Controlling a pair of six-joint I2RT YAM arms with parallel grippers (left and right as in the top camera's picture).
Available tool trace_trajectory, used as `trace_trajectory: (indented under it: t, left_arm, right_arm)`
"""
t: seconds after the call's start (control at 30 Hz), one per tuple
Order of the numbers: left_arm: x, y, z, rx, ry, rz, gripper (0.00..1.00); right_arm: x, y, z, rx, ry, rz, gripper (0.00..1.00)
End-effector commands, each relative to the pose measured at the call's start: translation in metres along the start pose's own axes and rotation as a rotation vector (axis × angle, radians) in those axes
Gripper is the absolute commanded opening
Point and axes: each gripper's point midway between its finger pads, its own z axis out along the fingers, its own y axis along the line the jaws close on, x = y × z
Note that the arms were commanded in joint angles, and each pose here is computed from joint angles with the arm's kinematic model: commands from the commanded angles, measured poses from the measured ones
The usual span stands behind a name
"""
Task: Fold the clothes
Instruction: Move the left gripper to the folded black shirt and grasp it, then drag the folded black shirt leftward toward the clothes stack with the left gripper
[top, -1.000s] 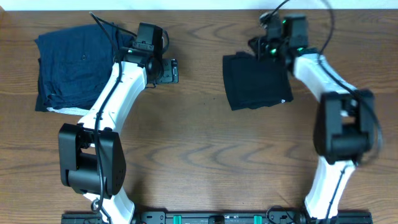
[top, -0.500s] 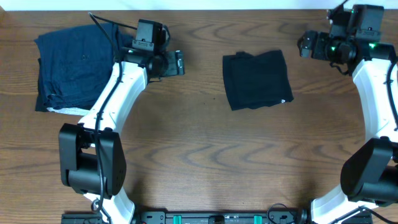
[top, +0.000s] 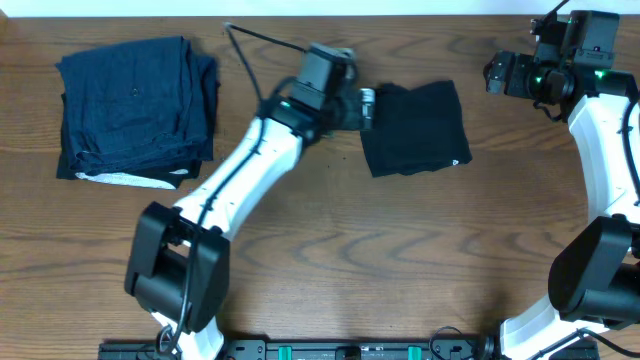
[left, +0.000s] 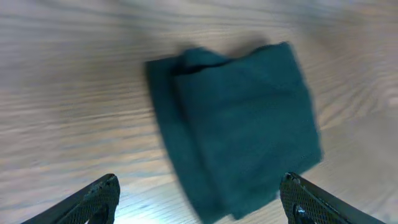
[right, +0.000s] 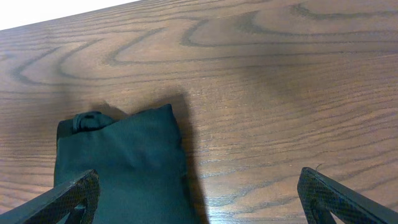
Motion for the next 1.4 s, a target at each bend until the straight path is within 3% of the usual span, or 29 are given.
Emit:
trace_trajectory:
  t: [0.0, 0.07, 0.17, 0.2, 0.27, 0.33, 0.53, 0.8, 1.03, 1.37]
  left_arm:
    - [0.011, -0.013, 0.016, -0.016, -0.004, -0.035, 0.84]
    - [0.018, -0.031, 0.026, 0.016, -0.008, -0.029, 0.82]
    - [0.028, -0.049, 0.045, 0.051, -0.010, 0.002, 0.66]
    - [0.030, -0.054, 0.051, 0.062, -0.013, 0.010, 0.57]
    - [0.036, -0.062, 0.066, 0.085, -0.022, 0.026, 0.29]
    - [0.041, -0.069, 0.078, 0.113, -0.023, 0.036, 0.15]
    - [0.058, -0.087, 0.097, 0.255, 0.028, 0.095, 0.14]
    - [0.097, -0.059, 0.123, 0.181, 0.149, 0.086, 0.15]
    - [0.129, -0.024, 0.118, 0.087, 0.301, 0.128, 0.15]
    - [0.122, 0.051, 0.103, -0.030, 0.386, 0.122, 0.11]
  right_arm:
    - [0.003, -0.004, 0.004, 0.012, 0.009, 0.005, 0.99]
    - [0.003, -0.004, 0.004, 0.012, 0.009, 0.005, 0.99]
    - [0.003, -0.004, 0.004, 0.012, 0.009, 0.005, 0.99]
    - [0.003, -0.004, 0.004, 0.012, 0.009, 0.005, 0.99]
    - [0.003, -0.004, 0.004, 0.012, 0.009, 0.005, 0.99]
    - [0.003, -0.004, 0.004, 0.012, 0.009, 0.005, 0.99]
    - [0.003, -0.004, 0.004, 0.012, 0.010, 0.005, 0.99]
    - [0.003, -0.004, 0.004, 0.012, 0.009, 0.005, 0.99]
    - [0.003, -0.004, 0.004, 0.012, 0.009, 0.005, 0.99]
    - [0.003, -0.004, 0.004, 0.012, 0.009, 0.005, 0.99]
